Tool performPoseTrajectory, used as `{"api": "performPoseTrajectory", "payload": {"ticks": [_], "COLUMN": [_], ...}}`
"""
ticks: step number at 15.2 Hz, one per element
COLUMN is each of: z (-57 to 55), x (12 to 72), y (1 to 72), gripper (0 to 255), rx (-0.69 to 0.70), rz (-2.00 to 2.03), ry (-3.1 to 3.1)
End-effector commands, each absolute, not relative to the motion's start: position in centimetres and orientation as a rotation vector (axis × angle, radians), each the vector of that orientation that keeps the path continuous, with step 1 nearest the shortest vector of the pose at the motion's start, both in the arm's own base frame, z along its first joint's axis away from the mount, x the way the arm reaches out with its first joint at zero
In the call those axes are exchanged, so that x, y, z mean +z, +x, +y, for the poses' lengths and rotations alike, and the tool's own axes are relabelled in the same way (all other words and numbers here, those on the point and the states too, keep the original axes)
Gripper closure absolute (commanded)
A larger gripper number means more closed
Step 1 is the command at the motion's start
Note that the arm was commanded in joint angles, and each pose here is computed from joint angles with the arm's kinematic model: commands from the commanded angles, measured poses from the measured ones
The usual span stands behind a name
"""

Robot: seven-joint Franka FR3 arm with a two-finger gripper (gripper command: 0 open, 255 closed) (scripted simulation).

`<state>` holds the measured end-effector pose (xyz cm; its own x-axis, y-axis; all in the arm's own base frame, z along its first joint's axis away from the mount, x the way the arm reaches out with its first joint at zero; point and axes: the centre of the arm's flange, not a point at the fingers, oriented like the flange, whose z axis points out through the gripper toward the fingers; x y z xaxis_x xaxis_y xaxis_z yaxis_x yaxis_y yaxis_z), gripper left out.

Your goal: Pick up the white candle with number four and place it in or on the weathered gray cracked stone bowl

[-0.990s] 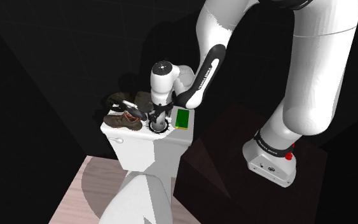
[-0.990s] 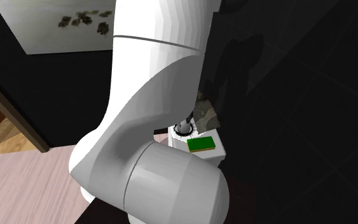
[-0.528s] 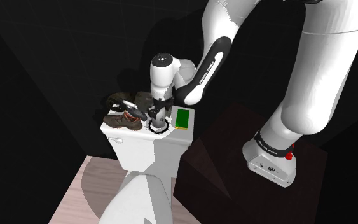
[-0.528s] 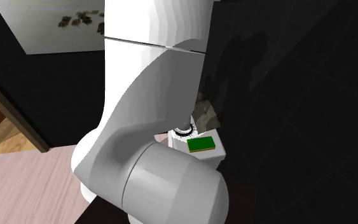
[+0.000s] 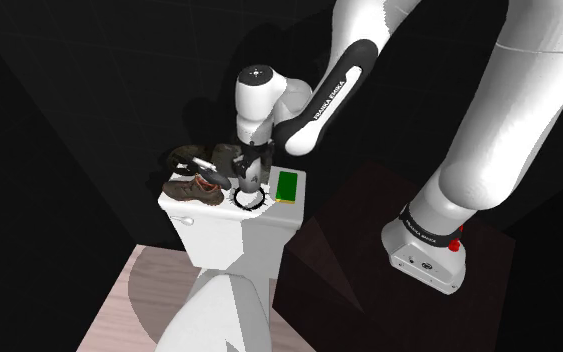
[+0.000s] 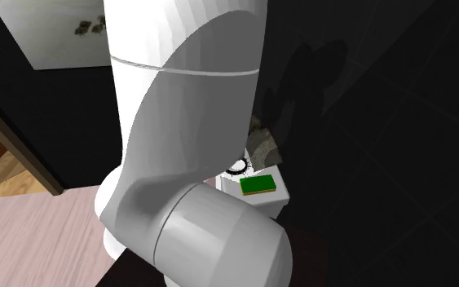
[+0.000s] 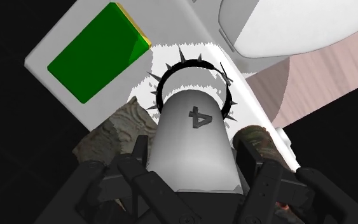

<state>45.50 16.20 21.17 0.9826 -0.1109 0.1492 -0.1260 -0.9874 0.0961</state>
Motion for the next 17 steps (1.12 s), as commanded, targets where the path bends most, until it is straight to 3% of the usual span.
{"api": "performPoseTrajectory", "payload": {"ticks": [1,9,17], "z": [16.2,16.2,18.0], "x": [22.2,26.3,27.7], "y": [45.5,45.5,55.8], "gripper": [255,255,255], "rx": [0.218,0.218,0.218], "rz": [-0.181,-0.181,-0.181], "ry": [3.023,3.023,3.023]}}
